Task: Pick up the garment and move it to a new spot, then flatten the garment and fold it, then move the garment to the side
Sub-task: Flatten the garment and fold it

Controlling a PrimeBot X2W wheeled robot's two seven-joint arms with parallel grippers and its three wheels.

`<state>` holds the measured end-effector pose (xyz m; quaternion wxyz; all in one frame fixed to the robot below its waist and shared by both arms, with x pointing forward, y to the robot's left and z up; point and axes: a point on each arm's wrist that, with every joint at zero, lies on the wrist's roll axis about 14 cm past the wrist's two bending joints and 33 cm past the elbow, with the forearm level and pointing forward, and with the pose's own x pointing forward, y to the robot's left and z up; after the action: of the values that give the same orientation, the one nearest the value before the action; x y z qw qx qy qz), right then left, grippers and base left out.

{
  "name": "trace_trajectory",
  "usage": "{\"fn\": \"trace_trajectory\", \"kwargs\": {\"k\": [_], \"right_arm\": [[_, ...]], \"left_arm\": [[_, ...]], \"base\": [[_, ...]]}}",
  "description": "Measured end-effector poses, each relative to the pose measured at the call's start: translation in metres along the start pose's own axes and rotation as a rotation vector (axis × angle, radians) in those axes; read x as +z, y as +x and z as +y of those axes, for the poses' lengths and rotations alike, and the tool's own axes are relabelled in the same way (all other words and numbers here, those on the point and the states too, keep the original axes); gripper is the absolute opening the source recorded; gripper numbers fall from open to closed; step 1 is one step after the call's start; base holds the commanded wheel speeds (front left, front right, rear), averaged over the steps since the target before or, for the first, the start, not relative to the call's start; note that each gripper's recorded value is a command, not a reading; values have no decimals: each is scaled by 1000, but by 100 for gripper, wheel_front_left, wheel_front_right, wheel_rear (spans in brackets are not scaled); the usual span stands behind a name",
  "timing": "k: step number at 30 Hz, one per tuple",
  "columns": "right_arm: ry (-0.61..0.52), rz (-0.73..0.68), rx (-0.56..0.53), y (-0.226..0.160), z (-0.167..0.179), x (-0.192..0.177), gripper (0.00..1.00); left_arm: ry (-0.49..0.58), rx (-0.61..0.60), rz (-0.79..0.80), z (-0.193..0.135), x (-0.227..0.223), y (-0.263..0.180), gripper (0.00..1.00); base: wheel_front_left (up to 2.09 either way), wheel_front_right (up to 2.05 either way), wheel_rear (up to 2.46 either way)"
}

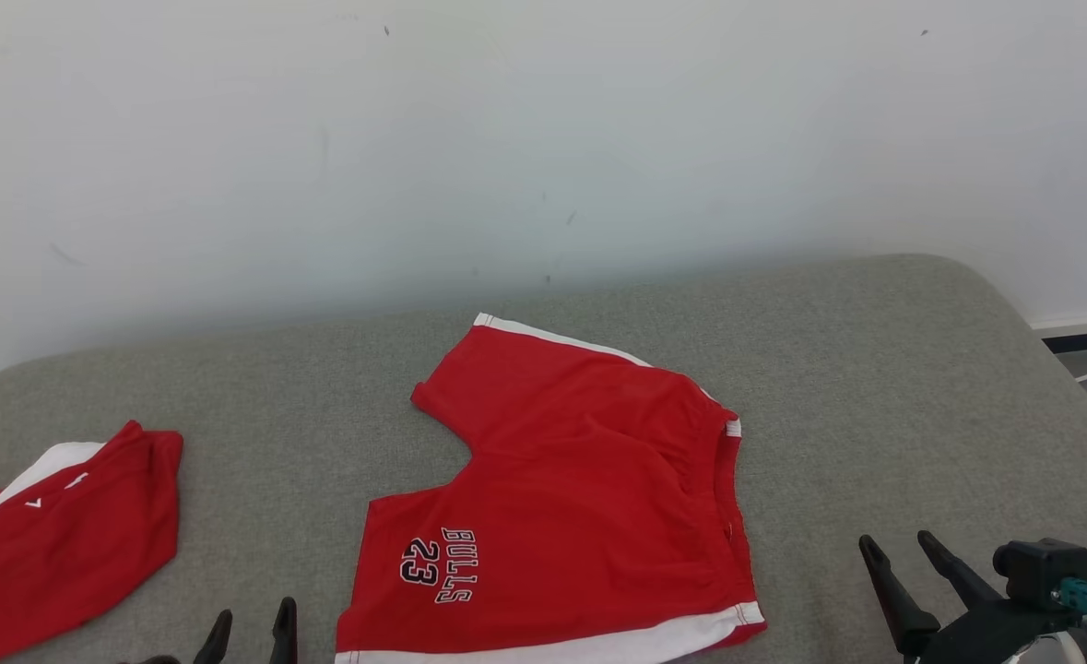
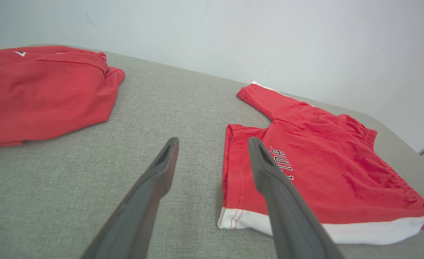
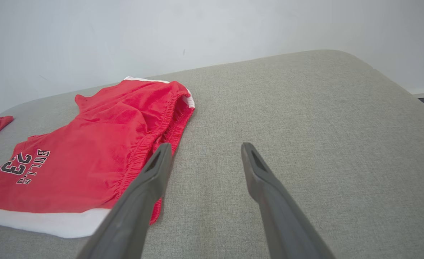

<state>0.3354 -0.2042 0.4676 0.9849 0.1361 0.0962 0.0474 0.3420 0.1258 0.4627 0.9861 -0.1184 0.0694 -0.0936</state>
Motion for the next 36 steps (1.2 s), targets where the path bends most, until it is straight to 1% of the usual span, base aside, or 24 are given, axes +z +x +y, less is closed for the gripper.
{"fn": "trace_trajectory", "kwargs": {"k": [2, 4, 12, 20, 24, 29, 36], "right_arm": [[0, -20, -11, -3, -4, 5, 100], [-8, -36, -17, -8, -5, 7, 100], [-17, -73, -63, -26, -18, 11, 100], [-19, -116, -67, -33, -15, 18, 100], [-31, -143, -81, -34, -18, 24, 100], [-30, -143, -104, -40, -21, 19, 100], [-49, -175, -119, -41, -23, 26, 100]], "left_arm": [[13, 10, -3, 3, 0, -3, 100], [52, 1, -6, 4, 0, -6, 100], [53, 35, -23, 13, 2, -13, 100], [59, 85, -39, 23, 4, -18, 100], [78, 84, -49, 21, 6, -19, 100], [83, 76, -72, 16, 12, -17, 100], [111, 76, -95, 15, 18, -16, 100]], "base": [[0, 0, 0], [0, 0, 0], [0, 0, 0], [0, 0, 0], [0, 0, 0], [0, 0, 0], [0, 0, 0]]}}
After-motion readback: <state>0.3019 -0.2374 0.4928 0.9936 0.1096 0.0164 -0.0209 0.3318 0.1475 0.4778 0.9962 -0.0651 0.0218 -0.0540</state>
